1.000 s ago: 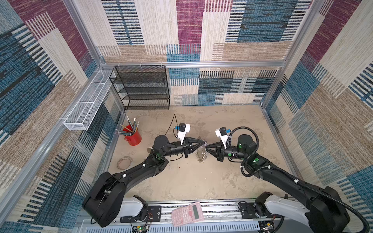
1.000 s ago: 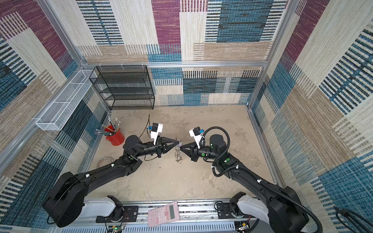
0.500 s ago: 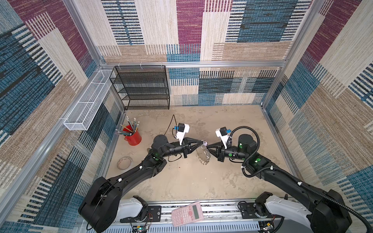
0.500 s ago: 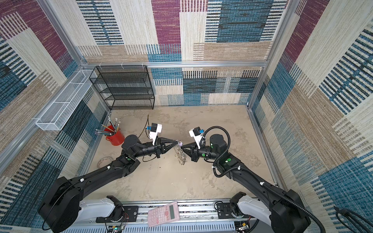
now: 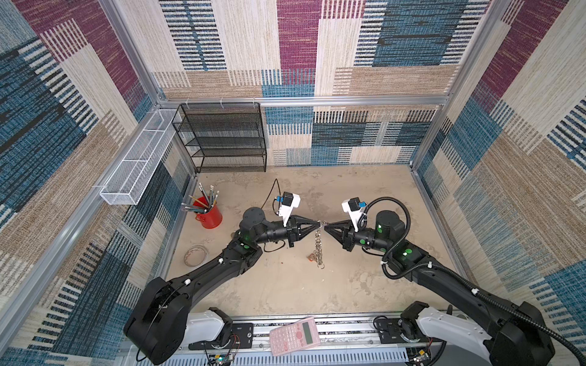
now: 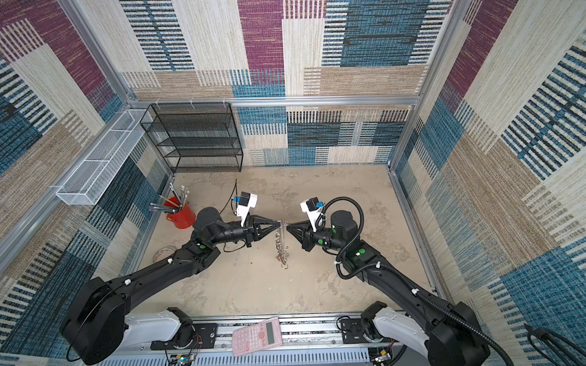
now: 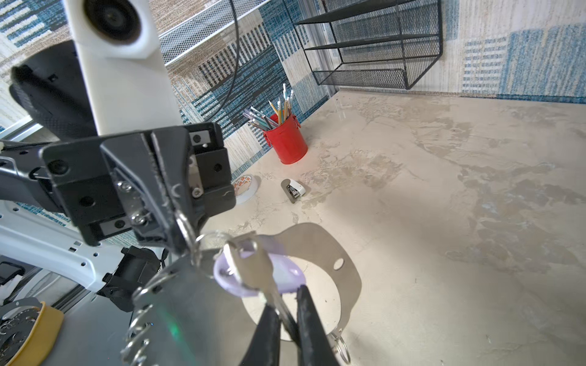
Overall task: Attach keys to a key ring
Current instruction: Insert the key into the keyring.
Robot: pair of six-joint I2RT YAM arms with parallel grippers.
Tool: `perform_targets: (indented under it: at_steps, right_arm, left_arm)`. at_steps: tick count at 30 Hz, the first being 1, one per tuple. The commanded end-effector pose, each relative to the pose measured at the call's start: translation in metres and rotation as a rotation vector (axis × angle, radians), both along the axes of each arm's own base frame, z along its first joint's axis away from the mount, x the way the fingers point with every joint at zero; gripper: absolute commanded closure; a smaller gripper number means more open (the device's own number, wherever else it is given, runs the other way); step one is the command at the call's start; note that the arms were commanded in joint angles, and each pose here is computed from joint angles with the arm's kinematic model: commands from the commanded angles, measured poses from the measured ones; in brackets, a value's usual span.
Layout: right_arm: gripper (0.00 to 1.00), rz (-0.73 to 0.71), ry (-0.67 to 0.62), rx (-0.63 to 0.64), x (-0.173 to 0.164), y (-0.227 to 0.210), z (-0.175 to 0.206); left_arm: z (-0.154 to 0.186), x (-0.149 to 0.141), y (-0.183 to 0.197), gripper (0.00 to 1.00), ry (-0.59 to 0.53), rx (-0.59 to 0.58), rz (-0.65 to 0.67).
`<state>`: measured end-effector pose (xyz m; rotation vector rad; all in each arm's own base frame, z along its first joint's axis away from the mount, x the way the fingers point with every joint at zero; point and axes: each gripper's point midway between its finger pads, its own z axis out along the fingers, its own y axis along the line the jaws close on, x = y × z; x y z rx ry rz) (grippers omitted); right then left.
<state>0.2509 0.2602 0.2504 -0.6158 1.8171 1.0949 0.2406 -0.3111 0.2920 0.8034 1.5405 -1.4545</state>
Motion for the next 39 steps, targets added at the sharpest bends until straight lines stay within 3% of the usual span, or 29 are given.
perform_targets:
  at_steps: [1, 9, 23, 34, 39]
  right_arm:
    - [0.91, -0.036, -0.022, 0.000, 0.004, -0.005, 0.005]
    - [1.00, -0.055, -0.038, 0.006, 0.003, -0.009, 0.010]
    - [1.00, -0.154, -0.024, -0.027, 0.016, -0.019, 0.004]
    - [0.99, -0.037, 0.007, -0.011, 0.005, -0.004, -0.003]
    - [1.00, 0.028, 0.022, -0.013, -0.004, 0.006, -0.008]
  left_arm:
    - [0.005, -0.001, 0.000, 1.00, -0.044, 0.007, -0.012]
    - [0.001, 0.004, 0.002, 1.00, -0.040, 0.038, 0.014]
    - [0.003, -0.002, 0.013, 1.00, -0.067, 0.073, 0.029]
    - [0.024, 0.004, 0.013, 1.00, -0.099, -0.099, 0.047]
    - [0.025, 0.007, 0.012, 1.00, -0.109, -0.121, 0.055]
